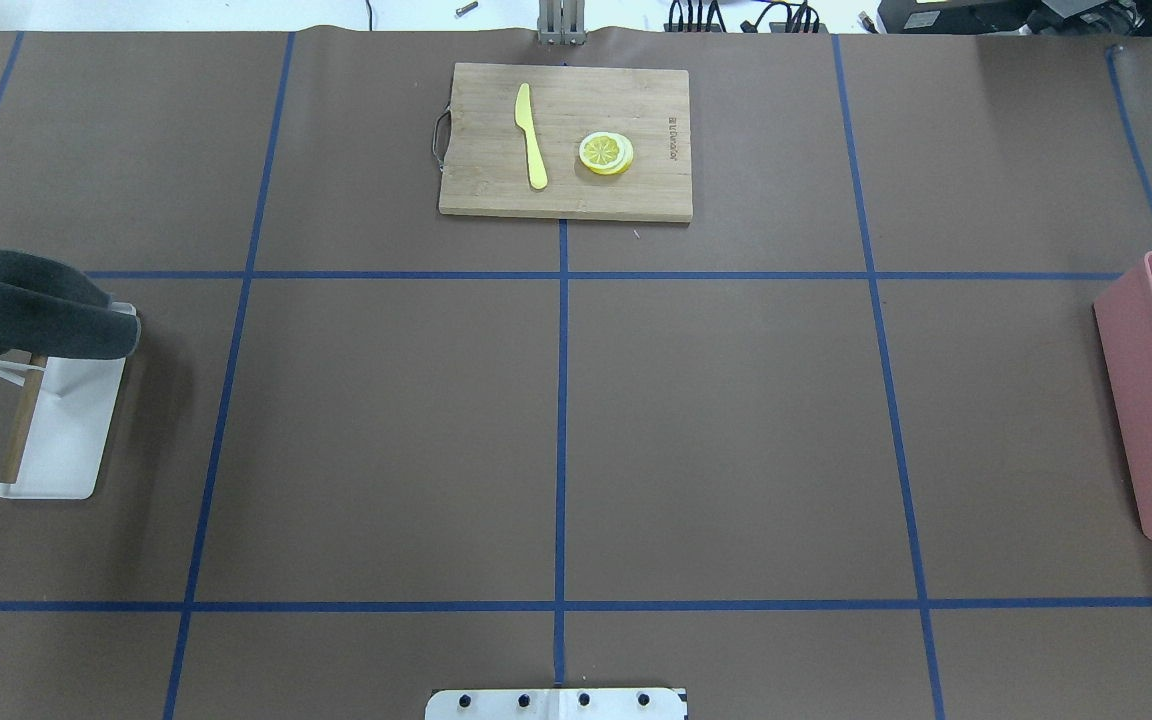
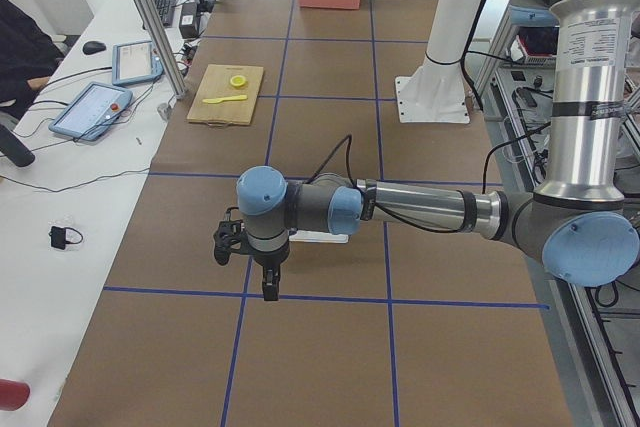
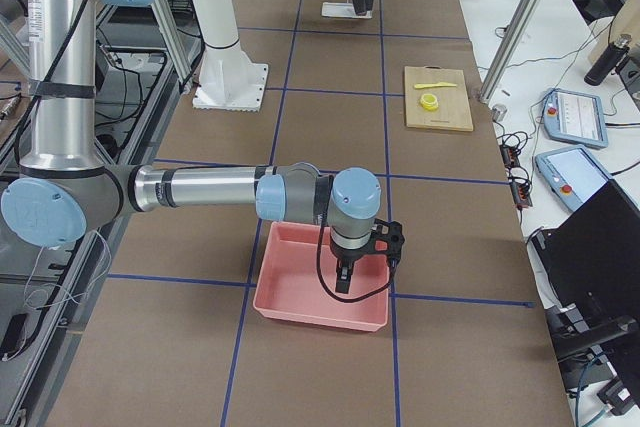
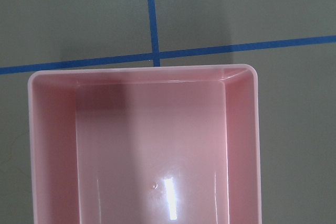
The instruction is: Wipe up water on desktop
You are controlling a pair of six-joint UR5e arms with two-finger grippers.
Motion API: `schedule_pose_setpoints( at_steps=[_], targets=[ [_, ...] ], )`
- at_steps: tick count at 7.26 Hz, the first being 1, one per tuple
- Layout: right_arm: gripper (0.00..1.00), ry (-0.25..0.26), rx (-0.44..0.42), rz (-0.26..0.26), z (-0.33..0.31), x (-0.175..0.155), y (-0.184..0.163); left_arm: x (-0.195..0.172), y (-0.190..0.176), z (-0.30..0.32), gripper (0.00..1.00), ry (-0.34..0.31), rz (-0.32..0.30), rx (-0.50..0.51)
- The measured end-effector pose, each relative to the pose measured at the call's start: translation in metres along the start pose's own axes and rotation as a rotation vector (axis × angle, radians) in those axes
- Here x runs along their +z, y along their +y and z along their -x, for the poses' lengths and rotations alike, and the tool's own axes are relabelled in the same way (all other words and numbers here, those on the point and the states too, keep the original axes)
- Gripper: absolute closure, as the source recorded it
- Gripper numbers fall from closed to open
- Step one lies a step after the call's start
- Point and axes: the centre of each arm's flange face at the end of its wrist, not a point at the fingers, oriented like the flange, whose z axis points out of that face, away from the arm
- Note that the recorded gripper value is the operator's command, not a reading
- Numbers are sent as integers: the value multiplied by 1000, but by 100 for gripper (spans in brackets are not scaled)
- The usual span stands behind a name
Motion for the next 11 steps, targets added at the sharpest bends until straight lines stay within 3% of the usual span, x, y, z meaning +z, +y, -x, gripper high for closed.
schedule_pose_setpoints(
  at_steps=[11],
  targets=[
    [0, 1, -1, -3, 1, -1, -2, 3, 0, 1, 2, 4, 7, -3]
  ],
)
